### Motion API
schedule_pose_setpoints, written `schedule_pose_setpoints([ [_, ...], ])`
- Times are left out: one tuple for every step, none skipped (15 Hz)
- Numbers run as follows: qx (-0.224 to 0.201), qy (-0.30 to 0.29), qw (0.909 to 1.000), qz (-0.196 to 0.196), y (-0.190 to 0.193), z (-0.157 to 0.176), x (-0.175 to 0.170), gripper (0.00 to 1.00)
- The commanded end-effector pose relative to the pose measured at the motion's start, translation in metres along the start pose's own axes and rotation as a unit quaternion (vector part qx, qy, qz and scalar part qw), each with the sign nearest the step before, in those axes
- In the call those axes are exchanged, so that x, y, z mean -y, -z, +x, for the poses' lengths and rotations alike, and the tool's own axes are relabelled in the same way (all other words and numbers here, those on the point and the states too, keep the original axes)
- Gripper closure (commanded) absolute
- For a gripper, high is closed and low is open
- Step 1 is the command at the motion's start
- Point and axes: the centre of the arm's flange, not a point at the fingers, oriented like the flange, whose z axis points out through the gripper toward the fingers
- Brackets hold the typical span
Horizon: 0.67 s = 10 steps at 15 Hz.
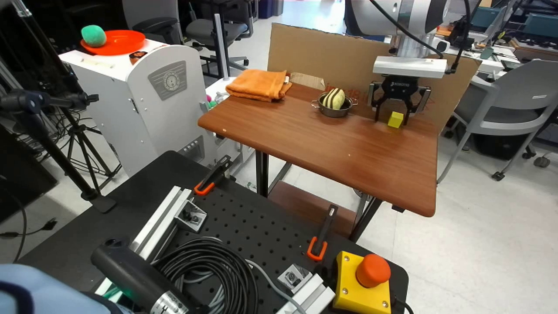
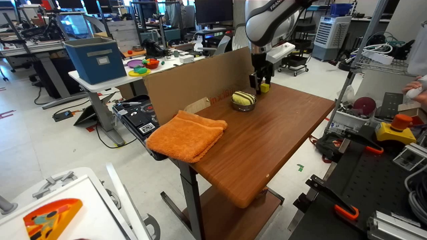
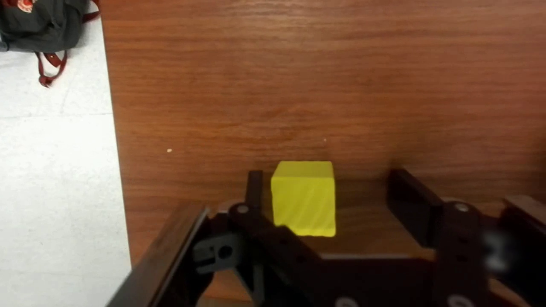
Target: Move the cube forward
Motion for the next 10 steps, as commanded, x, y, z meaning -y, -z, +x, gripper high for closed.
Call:
schedule_pose_setpoints([
  [0.012,0.01,0.9999,0.003,0.002,0.015,-0.003,0.57],
  [0.013,0.01,0.9999,0.002,0.004,0.015,-0.004,0.64],
  [0.016,0.011,0.9998,-0.002,0.009,0.011,-0.005,0.73],
  [0.016,0.014,0.9998,-0.003,0.014,0.008,-0.006,0.79],
  [0.018,0.015,0.9997,-0.006,0.018,0.003,-0.009,0.88],
  [0.022,0.016,0.9996,-0.009,0.022,-0.002,-0.011,0.92],
  [0.024,0.023,0.9994,-0.01,0.031,-0.019,-0.009,0.92],
  [0.024,0.03,0.9992,-0.009,0.034,-0.026,-0.009,0.92],
  [0.025,0.044,0.9987,-0.006,0.042,-0.055,-0.005,0.92],
  [0.028,0.055,0.9981,-0.006,0.047,-0.069,-0.003,0.92],
])
